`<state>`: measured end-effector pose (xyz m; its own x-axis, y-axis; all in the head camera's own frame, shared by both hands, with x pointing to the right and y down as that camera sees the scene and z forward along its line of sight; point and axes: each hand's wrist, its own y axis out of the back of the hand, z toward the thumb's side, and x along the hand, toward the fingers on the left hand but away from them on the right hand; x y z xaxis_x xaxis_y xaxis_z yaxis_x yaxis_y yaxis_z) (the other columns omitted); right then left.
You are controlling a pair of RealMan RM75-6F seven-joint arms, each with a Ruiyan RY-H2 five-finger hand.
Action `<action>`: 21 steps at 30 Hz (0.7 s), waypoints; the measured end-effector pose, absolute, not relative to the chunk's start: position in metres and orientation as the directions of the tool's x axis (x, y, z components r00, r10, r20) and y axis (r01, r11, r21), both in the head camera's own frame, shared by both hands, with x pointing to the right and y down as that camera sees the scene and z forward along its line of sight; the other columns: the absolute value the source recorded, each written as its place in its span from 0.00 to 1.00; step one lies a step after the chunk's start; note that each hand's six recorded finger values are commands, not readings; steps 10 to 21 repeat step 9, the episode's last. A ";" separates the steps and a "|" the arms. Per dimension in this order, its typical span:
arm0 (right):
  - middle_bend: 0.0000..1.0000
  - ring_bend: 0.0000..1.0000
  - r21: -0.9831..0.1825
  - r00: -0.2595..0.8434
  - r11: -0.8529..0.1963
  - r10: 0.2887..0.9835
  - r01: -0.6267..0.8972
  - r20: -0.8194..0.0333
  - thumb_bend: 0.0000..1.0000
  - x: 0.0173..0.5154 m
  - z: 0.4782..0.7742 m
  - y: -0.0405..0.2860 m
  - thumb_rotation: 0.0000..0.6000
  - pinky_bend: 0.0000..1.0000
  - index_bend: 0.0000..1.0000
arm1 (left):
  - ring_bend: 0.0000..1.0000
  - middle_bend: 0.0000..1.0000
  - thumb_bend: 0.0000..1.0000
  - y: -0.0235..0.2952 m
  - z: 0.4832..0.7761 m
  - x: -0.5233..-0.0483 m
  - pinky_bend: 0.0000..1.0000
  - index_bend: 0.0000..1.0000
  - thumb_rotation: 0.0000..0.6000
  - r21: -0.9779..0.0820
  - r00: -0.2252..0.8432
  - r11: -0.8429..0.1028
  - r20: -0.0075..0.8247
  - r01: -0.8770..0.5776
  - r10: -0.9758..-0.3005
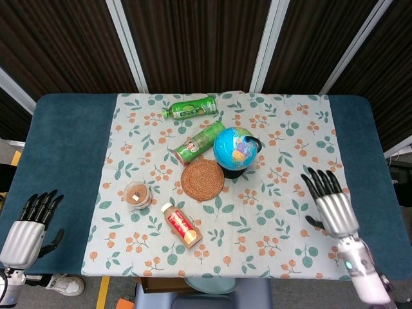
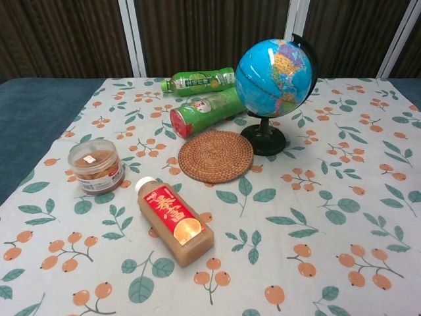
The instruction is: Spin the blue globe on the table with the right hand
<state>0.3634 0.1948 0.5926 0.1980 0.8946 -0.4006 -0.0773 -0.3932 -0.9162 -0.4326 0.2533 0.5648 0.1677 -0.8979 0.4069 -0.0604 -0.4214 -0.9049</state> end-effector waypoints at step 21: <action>0.00 0.00 -0.928 0.138 -0.373 0.918 -0.022 -0.372 0.21 0.413 0.565 0.236 1.00 0.00 0.00 | 0.00 0.00 0.42 0.255 0.571 -0.425 0.00 0.00 1.00 -0.900 0.192 -0.433 0.416 -0.055 -0.889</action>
